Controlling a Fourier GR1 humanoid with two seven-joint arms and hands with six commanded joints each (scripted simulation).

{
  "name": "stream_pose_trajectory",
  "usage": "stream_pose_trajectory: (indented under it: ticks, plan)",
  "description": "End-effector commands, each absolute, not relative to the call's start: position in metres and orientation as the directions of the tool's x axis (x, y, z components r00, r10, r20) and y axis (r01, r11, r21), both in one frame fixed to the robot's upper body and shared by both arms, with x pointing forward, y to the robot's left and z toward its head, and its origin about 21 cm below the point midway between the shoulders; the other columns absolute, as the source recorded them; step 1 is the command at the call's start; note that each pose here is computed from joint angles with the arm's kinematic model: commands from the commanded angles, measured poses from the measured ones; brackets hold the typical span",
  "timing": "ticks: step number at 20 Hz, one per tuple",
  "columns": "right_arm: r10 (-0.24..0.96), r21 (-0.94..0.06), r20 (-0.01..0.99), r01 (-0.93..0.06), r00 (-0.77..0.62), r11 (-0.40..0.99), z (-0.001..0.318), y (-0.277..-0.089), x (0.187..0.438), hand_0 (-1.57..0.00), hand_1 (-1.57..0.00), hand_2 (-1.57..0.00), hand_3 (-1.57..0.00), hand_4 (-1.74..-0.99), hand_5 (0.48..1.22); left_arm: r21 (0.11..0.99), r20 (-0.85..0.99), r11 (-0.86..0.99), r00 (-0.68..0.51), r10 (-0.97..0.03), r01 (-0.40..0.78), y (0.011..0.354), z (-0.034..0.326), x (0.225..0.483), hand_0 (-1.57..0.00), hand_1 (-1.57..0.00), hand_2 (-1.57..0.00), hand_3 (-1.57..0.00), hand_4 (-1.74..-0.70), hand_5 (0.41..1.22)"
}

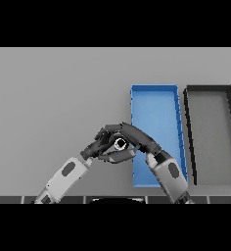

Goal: Pick up the blue pipe and place it into the blue bin.

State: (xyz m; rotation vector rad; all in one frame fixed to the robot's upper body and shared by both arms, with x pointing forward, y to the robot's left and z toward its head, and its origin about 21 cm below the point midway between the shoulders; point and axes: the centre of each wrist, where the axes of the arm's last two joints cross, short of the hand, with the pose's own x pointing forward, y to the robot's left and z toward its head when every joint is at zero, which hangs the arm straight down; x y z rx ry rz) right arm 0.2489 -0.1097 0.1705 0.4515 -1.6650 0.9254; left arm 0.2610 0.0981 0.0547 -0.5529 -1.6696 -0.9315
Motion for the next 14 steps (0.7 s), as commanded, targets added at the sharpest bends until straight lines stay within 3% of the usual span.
stream_pose_trajectory:
  ticks: [1, 3, 4, 6, 8, 10, 12, 13, 14]
  plan:
    - [0.142, -0.310, 0.948, -0.721, -0.286, 0.620, 0.1689, -0.1063, 0.2477, -1.01, -1.02, -1.02, -0.83, -1.541, 0.604, 0.268, 0.955, 0.597, -0.290, -0.062, 0.756, 0.0991, 0.0539, 0.2618, -1.03, -1.01, -0.99, -0.62, -1.66, 1.192]
    - [0.120, -0.275, 0.959, -0.727, -0.258, 0.630, 0.1665, -0.1029, 0.2471, -1.21, -1.22, -1.22, -1.10, -1.492, 0.706, 0.190, 0.968, 0.608, -0.252, 0.017, 0.771, 0.0959, 0.0518, 0.2567, -1.22, -1.21, -1.20, -0.52, -1.69, 1.203]
    - [0.089, -0.265, 0.958, -0.719, -0.273, 0.643, 0.1665, -0.1026, 0.2446, -1.28, -1.29, -1.29, -1.19, -1.475, 0.809, 0.160, 0.970, 0.612, -0.238, 0.047, 0.774, 0.0969, 0.0522, 0.2578, -1.29, -1.28, -1.27, -0.53, -1.70, 1.206]
    - [0.089, -0.288, 0.948, -0.701, -0.306, 0.653, 0.1647, -0.1015, 0.2431, -1.39, -1.39, -1.39, -1.33, -1.458, 0.957, 0.162, 0.970, 0.613, -0.239, 0.047, 0.773, 0.0991, 0.0537, 0.2604, -1.39, -1.39, -1.38, -0.55, -1.71, 1.212]
    - [0.124, -0.326, 0.937, -0.693, -0.326, 0.643, 0.1651, -0.1018, 0.2439, -1.45, -1.46, -1.46, -1.42, -1.459, 1.052, 0.175, 0.970, 0.611, -0.240, 0.027, 0.772, 0.0985, 0.0512, 0.2598, -1.46, -1.45, -1.45, -0.59, -1.72, 1.215]
    - [0.125, -0.345, 0.928, -0.678, -0.352, 0.649, 0.1649, -0.1026, 0.2437, -1.50, -1.50, -1.50, -1.47, -1.469, 1.113, 0.208, 0.965, 0.605, -0.263, 0.001, 0.768, 0.1001, 0.0533, 0.2626, -1.50, -1.45, -1.49, -0.53, -1.73, 1.217]
    - [0.110, -0.325, 0.936, -0.700, -0.334, 0.636, 0.1629, -0.0997, 0.2401, -1.52, -1.52, -1.52, -1.51, -1.473, 1.152, 0.221, 0.959, 0.595, -0.282, 0.011, 0.773, 0.1004, 0.0496, 0.2603, -1.50, -1.36, -1.52, -0.51, -1.73, 1.219]
    - [0.096, -0.312, 0.940, -0.708, -0.328, 0.634, 0.1628, -0.0983, 0.2393, -1.53, -1.53, -1.53, -1.52, -1.474, 1.166, 0.230, 0.957, 0.585, -0.291, 0.011, 0.778, 0.1009, 0.0503, 0.2595, -1.43, -1.22, -1.35, -0.53, -1.64, 1.219]
    - [0.097, -0.309, 0.941, -0.704, -0.325, 0.639, 0.1621, -0.1015, 0.2399, -1.54, -1.54, -1.54, -1.53, -1.477, 1.177, 0.250, 0.953, 0.570, -0.302, -0.004, 0.782, 0.1017, 0.0500, 0.2613, -1.41, -1.19, -1.24, -0.52, -1.54, 1.219]
